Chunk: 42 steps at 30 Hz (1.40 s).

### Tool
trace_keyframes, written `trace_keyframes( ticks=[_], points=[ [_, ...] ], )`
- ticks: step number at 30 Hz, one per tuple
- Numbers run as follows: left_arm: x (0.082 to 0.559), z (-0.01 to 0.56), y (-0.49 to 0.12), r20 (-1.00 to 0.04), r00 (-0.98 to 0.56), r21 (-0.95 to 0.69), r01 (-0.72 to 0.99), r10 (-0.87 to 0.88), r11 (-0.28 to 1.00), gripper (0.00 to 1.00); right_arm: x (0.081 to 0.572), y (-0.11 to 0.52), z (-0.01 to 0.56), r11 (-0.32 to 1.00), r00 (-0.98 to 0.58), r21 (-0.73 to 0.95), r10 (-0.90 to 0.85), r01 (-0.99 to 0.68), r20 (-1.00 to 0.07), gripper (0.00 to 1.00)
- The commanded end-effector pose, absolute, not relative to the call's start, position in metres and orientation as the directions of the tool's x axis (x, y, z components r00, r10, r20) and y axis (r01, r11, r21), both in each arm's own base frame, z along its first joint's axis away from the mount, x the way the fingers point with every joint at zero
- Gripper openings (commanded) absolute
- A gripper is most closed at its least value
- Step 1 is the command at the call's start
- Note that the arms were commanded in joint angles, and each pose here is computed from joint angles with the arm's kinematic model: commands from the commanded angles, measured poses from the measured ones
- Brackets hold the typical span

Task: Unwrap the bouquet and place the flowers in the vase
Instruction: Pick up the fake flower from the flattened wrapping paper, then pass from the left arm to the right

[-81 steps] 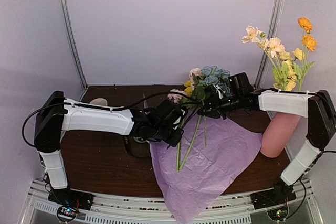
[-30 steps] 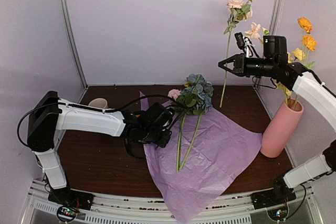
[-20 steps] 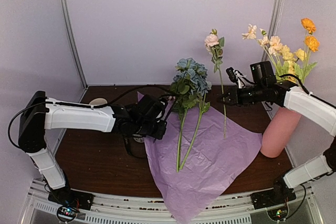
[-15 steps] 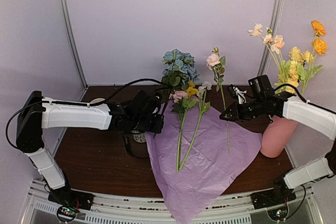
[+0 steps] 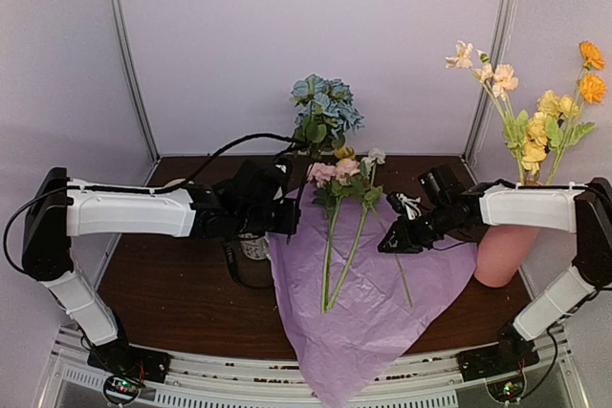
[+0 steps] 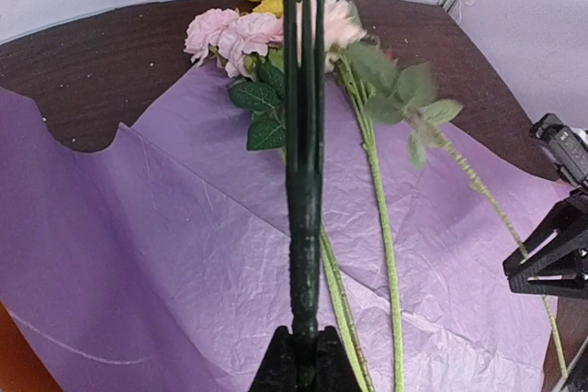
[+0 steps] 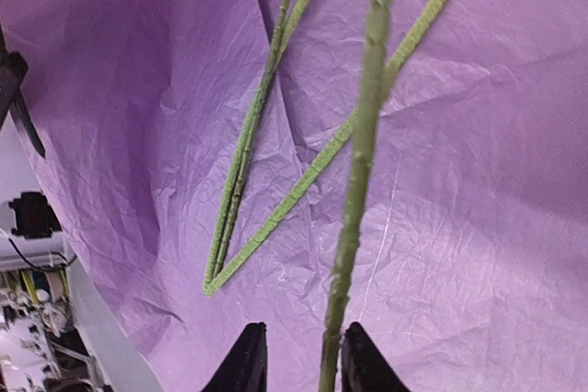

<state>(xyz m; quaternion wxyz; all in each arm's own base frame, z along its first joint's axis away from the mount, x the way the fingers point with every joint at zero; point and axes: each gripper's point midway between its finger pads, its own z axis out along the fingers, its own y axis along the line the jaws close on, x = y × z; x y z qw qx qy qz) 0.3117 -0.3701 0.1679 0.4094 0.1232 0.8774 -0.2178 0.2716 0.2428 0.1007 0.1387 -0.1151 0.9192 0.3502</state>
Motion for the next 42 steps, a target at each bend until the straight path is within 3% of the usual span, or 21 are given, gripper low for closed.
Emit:
trace_keyframes(
  ticks=[1,3,5,8,12,21,27,36,42],
  points=[
    [0.314,0.202,-0.376,-0.819,-0.573,-0.326,0.432,-0.023,0.841,0.0,0.284,0.257,0.123,0.677,-0.909,0.635,-0.13,-0.373,-0.396,0.42],
    [0.312,0.204,-0.381,-0.825,-0.565,-0.328,0.465,-0.01,0.822,0.0,0.287,0.263,0.142,0.646,-0.888,0.638,-0.149,-0.42,-0.435,0.53],
    [0.308,0.207,-0.388,-0.831,-0.556,-0.343,0.508,-0.004,0.79,0.0,0.288,0.272,0.17,0.585,-0.858,0.653,-0.162,-0.481,-0.488,0.58],
    [0.3,0.217,-0.402,-0.851,-0.524,-0.372,0.586,-0.013,0.72,0.0,0.282,0.284,0.226,0.454,-0.789,0.665,-0.158,-0.592,-0.594,0.59],
    [0.292,0.229,-0.412,-0.87,-0.491,-0.39,0.642,-0.037,0.66,0.0,0.294,0.289,0.275,0.42,-0.705,0.619,-0.076,-0.664,-0.705,0.59],
    [0.269,0.258,-0.43,-0.901,-0.421,-0.407,0.741,-0.103,0.534,0.0,0.335,0.306,0.297,0.46,-0.716,0.629,-0.02,-0.626,-0.698,0.6],
    [0.257,0.261,-0.444,-0.904,-0.418,-0.405,0.77,-0.091,0.494,0.0,0.335,0.324,0.31,0.401,-0.696,0.631,-0.024,-0.665,-0.718,0.62],
    [0.246,0.253,-0.456,-0.906,-0.419,-0.392,0.786,-0.054,0.478,0.0,0.347,0.329,0.312,0.437,-0.677,0.605,-0.012,-0.665,-0.736,0.6],
    [0.243,0.248,-0.457,-0.906,-0.421,-0.386,0.785,-0.041,0.485,0.0,0.353,0.331,0.314,0.443,-0.678,0.606,-0.004,-0.661,-0.735,0.45]
  ],
)
